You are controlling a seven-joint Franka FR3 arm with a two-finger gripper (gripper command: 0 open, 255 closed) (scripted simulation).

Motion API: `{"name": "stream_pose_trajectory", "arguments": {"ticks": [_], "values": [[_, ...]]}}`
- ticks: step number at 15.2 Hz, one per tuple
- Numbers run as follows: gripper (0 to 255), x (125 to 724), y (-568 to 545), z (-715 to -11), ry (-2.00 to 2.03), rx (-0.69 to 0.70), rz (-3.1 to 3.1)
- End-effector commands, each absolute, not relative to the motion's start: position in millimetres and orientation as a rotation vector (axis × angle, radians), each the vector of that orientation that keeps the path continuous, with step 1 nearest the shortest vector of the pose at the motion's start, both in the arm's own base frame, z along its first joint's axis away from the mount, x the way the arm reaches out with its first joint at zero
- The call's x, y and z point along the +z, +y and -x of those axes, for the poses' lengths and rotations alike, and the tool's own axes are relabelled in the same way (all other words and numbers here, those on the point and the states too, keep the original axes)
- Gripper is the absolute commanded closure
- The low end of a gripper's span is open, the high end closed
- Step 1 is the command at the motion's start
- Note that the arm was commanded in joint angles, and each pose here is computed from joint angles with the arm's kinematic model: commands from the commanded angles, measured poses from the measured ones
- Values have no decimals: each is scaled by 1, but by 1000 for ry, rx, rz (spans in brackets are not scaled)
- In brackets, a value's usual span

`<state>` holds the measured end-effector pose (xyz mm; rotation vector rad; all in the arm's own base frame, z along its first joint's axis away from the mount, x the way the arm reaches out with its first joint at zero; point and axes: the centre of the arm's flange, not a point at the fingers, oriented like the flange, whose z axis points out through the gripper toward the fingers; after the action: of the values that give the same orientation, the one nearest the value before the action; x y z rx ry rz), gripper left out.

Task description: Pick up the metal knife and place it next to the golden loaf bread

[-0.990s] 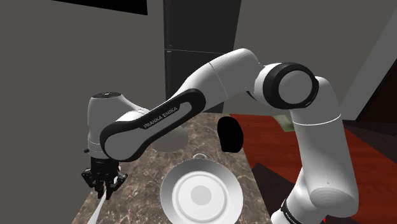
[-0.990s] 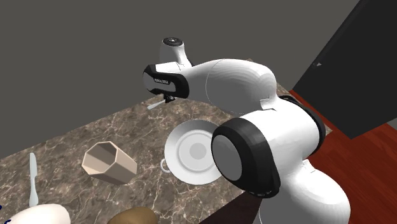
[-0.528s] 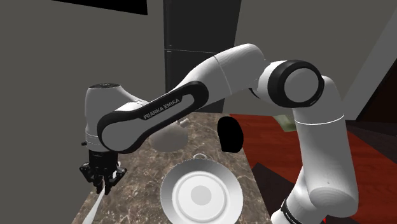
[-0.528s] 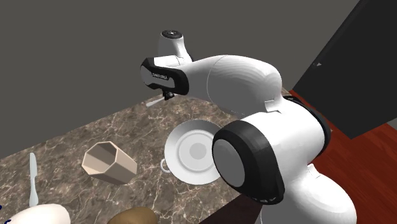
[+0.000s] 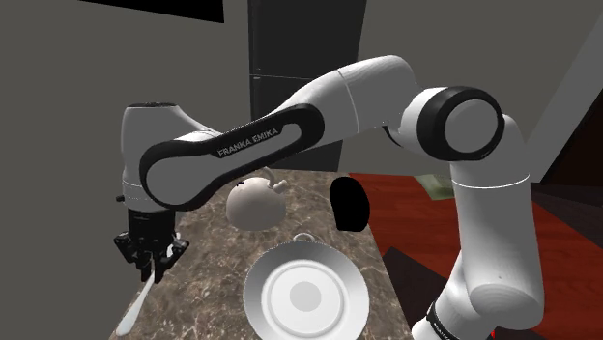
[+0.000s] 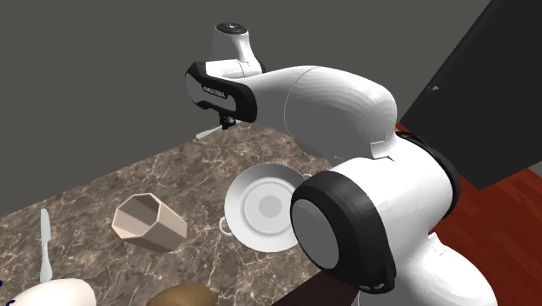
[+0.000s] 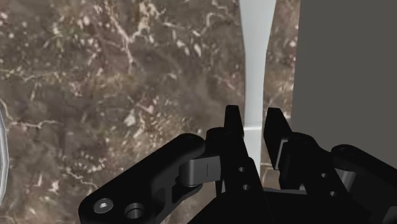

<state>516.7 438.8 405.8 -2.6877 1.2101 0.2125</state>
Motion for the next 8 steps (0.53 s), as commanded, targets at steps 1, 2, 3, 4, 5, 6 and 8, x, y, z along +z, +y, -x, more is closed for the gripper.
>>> {"name": "stream_pose_trajectory", "arguments": {"ticks": [1, 2, 3, 4, 5, 6, 8], "values": [[255, 416, 439, -517, 1210, 213, 2688], [255, 421, 439, -517, 1210, 213, 2688], [255, 426, 439, -517, 1210, 213, 2688], [255, 432, 439, -517, 1210, 213, 2688], [255, 437, 439, -517, 1210, 213, 2688], [255, 442, 439, -517, 1210, 213, 2688], [255, 453, 439, -517, 1210, 213, 2688]]}}
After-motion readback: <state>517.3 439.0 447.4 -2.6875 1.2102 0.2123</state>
